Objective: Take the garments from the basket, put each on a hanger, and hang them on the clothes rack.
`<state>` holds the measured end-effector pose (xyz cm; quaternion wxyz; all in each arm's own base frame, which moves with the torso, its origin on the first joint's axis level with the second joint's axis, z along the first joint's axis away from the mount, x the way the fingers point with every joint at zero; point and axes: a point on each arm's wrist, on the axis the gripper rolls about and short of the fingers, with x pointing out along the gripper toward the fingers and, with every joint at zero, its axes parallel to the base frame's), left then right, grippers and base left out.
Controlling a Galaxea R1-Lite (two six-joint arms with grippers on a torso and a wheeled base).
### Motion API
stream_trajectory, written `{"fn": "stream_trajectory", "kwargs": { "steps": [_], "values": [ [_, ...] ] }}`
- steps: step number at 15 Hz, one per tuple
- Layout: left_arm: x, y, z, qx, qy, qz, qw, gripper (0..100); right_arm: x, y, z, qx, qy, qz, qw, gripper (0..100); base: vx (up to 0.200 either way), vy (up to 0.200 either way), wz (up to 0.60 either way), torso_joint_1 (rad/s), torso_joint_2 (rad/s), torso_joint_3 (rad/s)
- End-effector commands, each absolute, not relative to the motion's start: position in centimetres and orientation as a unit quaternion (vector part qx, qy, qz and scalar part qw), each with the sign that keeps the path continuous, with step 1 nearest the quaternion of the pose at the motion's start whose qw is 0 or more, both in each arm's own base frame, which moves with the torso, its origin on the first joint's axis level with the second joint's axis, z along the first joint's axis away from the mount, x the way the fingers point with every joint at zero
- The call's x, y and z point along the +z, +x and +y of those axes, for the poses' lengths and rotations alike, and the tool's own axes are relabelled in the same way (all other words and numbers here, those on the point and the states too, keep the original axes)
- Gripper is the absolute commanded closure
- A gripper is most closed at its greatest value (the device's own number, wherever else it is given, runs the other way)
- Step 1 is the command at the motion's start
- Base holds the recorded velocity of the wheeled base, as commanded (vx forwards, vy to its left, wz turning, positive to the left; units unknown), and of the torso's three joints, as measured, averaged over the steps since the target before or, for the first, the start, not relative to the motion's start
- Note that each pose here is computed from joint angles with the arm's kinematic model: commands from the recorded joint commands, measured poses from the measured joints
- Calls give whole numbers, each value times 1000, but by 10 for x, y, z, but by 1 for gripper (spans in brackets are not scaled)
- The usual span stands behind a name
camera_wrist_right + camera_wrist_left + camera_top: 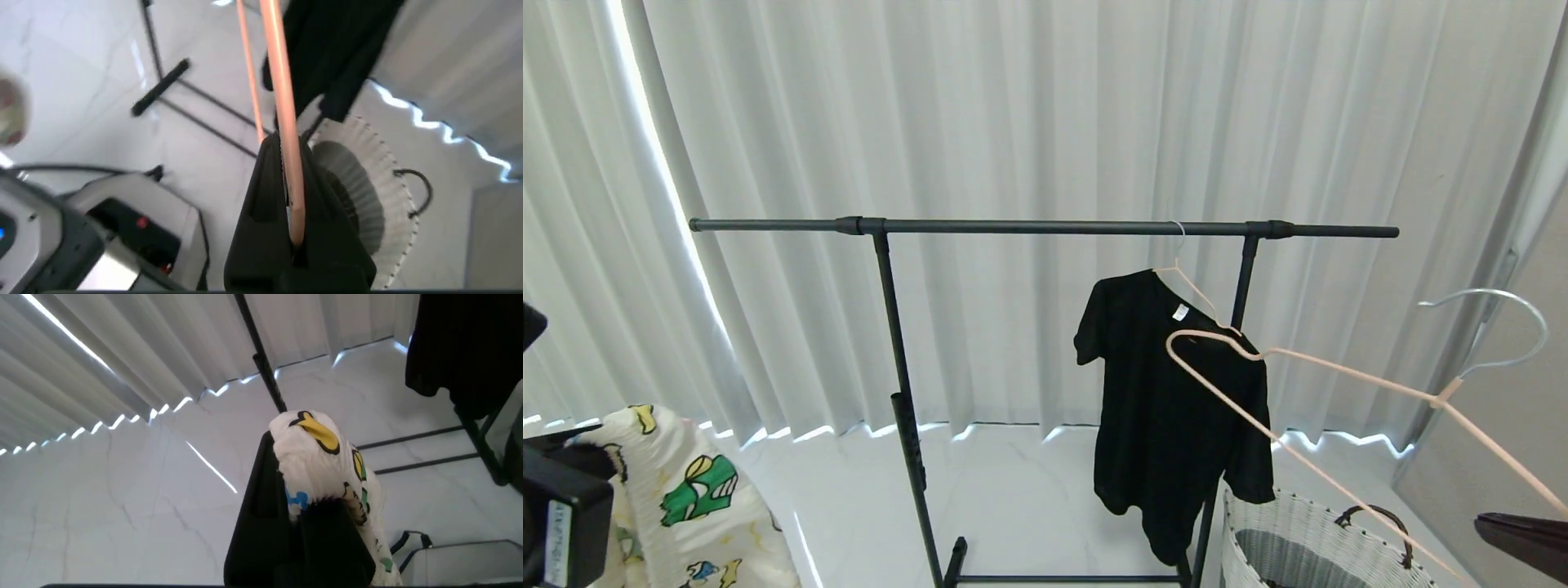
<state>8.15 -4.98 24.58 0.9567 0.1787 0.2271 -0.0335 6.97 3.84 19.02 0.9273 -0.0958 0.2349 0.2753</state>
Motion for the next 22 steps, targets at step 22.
{"fn": "stream_trajectory", "kwargs": {
  "steps": [22],
  "values": [
    [236, 236, -163, 107, 40, 275, 955, 100, 189, 110, 177, 487, -7, 289, 824, 100, 0, 0, 0, 0, 0, 0]
  ]
}}
